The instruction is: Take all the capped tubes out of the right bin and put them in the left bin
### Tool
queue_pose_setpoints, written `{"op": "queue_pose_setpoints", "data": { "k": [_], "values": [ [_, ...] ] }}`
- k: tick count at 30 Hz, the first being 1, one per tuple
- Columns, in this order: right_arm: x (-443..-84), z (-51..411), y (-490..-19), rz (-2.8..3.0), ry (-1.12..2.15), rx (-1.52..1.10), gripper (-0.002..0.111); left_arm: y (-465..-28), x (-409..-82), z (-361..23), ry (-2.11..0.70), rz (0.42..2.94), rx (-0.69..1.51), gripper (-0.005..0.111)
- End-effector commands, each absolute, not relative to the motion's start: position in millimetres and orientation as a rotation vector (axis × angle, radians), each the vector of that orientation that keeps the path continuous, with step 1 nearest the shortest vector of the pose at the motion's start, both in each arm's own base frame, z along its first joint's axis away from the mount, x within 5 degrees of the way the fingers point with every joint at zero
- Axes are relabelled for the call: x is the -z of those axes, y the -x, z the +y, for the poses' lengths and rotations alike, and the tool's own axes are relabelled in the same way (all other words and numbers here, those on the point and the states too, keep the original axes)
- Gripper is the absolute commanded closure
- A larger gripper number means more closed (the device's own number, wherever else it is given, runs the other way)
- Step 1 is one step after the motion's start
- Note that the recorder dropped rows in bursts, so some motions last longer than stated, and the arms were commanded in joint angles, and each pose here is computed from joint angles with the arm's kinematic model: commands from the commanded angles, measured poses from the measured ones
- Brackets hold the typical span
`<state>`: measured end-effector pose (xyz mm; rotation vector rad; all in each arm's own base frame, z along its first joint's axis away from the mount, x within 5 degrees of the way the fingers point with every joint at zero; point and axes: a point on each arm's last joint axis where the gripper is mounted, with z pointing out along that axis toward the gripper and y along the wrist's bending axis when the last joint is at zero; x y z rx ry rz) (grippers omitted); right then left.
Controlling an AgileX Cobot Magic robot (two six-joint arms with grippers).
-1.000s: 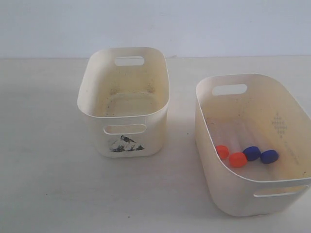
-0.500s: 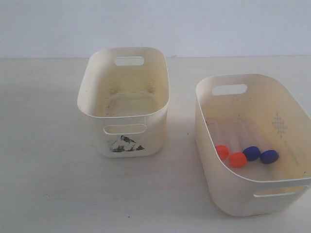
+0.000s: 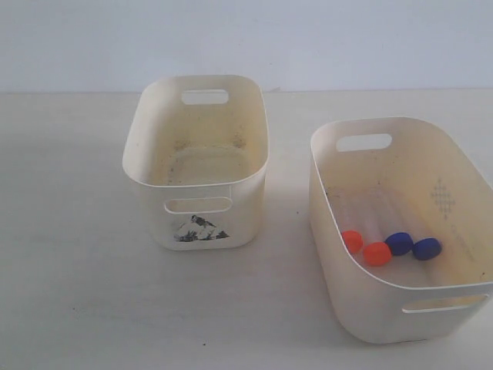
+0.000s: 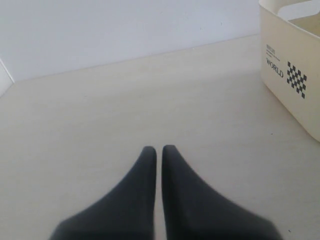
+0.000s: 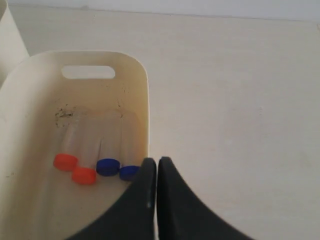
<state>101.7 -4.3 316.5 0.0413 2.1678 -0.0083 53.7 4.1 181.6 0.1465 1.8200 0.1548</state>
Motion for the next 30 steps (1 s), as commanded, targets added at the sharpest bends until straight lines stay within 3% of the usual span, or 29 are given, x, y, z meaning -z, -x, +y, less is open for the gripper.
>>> {"op": "queue_pose_setpoints", "data": {
  "k": [1,8,15,22,30],
  "values": [
    [-322.0,-6.1,-109.7,2.115,-0.033,0.031,0.109,-53.7,-183.2,3.8,-0.137,1.813,-0.144,0.102],
    [-329.8,-3.9,-114.7,2.005,-0.073,-0.03,0.109,-53.7,-183.2,3.8,-0.137,1.813,-0.144,0.102],
    [-343.8,5.2,-129.7,1.825,-0.171,-0.276,0.109,-53.7,-183.2,3.8,-0.137,1.813,-0.144,0.102],
    [-330.5,10.1,-170.7,1.989,0.0,-0.284,0.109,-53.7,-183.2,3.8,-0.137,1.813,-0.144,0.102],
    [-368.6,19.6,-224.3,2.152,0.17,-0.41,0.109,-53.7,-183.2,3.8,-0.137,1.813,-0.144,0.102]
  ]
}}
